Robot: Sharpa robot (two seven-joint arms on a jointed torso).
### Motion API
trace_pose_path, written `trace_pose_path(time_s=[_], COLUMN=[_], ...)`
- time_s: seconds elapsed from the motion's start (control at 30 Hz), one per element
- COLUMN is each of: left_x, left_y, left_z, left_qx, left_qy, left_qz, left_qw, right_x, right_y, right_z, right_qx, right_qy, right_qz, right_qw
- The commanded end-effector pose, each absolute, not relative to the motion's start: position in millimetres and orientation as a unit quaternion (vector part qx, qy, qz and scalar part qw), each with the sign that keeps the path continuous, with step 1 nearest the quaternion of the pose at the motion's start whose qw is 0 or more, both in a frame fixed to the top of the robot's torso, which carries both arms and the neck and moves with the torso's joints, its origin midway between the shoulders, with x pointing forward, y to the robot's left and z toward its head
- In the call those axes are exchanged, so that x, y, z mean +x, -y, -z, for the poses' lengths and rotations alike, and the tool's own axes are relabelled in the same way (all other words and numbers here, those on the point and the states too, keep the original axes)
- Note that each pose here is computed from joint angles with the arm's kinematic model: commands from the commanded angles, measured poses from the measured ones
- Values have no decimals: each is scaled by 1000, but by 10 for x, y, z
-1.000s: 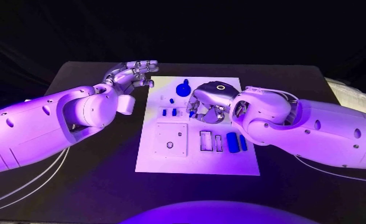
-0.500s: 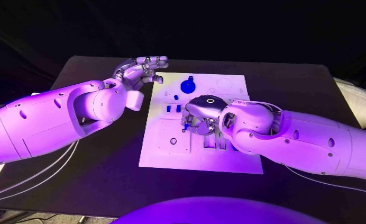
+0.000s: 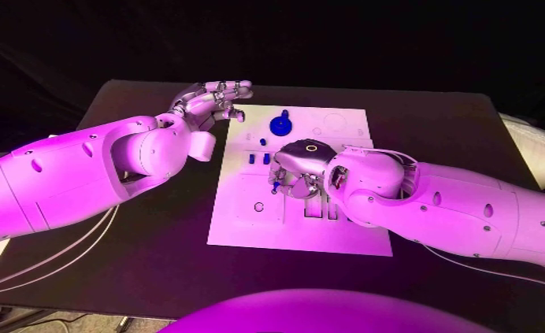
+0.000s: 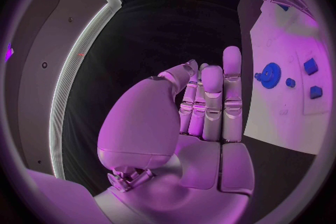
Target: Assemble the parts on the task board
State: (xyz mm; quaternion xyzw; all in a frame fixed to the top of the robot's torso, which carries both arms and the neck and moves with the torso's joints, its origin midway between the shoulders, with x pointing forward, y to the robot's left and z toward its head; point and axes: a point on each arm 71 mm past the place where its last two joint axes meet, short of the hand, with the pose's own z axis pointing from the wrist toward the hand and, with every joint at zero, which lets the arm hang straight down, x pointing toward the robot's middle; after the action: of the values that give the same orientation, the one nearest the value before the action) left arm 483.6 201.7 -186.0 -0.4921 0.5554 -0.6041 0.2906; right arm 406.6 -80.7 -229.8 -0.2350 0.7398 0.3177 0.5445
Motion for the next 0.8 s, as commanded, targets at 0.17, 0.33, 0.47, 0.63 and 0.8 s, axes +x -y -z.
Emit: trace_pose_path(time_s=[0.17,0.33,0.47,0.63,0.8], left_x=[4831,4831,4831,4832,4838], left_y=[-1997,-1999,-2000,-2005,-2013], left_z=[1850,1851,1851,1852,1855], left_qx=[-485,-484,-484,-483,-482], left_qy=[-559,-559,-560,-561,-562], left_qz=[610,610,610,610,609], left_qw=[284,283,283,283,285], right_x=[4044,4035,4029,4027,4029], right_y=[808,797,789,786,788], right_z=[2369,2369,2367,2367,2369], right_qx=[-247,-249,-250,-250,-249], right_qy=[-751,-752,-752,-752,-752], right_qz=[-304,-304,-305,-306,-306], right_qw=[532,529,528,528,528])
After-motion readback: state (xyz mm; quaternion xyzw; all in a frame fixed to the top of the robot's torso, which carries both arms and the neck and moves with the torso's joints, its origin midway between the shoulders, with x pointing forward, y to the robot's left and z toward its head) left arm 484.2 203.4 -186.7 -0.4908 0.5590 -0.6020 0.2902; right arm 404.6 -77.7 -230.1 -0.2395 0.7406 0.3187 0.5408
